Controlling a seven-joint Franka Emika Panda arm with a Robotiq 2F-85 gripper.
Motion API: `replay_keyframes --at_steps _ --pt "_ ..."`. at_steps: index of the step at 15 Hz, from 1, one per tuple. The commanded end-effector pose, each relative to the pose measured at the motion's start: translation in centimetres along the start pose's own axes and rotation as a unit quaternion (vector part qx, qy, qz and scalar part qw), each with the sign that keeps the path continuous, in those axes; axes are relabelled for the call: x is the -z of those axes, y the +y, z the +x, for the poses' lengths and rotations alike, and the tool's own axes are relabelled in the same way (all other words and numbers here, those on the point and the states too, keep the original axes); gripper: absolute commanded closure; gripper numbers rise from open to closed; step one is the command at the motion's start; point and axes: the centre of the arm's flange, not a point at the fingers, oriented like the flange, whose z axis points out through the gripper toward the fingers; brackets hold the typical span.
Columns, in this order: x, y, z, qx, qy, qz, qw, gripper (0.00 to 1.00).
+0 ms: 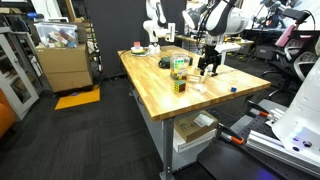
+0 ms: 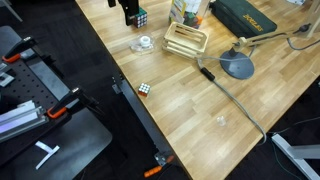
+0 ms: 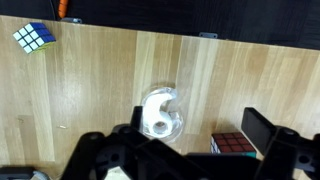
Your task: Put the cello tape holder in the wooden box
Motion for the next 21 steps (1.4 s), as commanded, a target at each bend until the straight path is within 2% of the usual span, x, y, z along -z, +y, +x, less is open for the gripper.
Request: replay_keyframes --at_steps 1,5,11,16,19,20,21 --pt "0.1 -0.1 -0.1 0.001 0.001 0.0 1.0 0.0" --pt "0.7 -0.2 -0.2 0.002 0.007 0.001 1.0 0.0" --pt "-3.6 0.9 2.8 -0.009 -0.034 -0.01 0.9993 0.0" --pt "-6.4 2.6 6.0 -0.015 -0.053 -0.018 0.9983 0.0" --pt "-8.7 3.7 6.6 -0.016 -0.081 -0.012 0.9965 0.0" --pt "-7.9 3.2 5.5 -0.021 -0.063 -0.017 0.9977 0.0" --pt "-8.6 3.4 5.6 -0.021 -0.069 -0.018 0.9972 0.0"
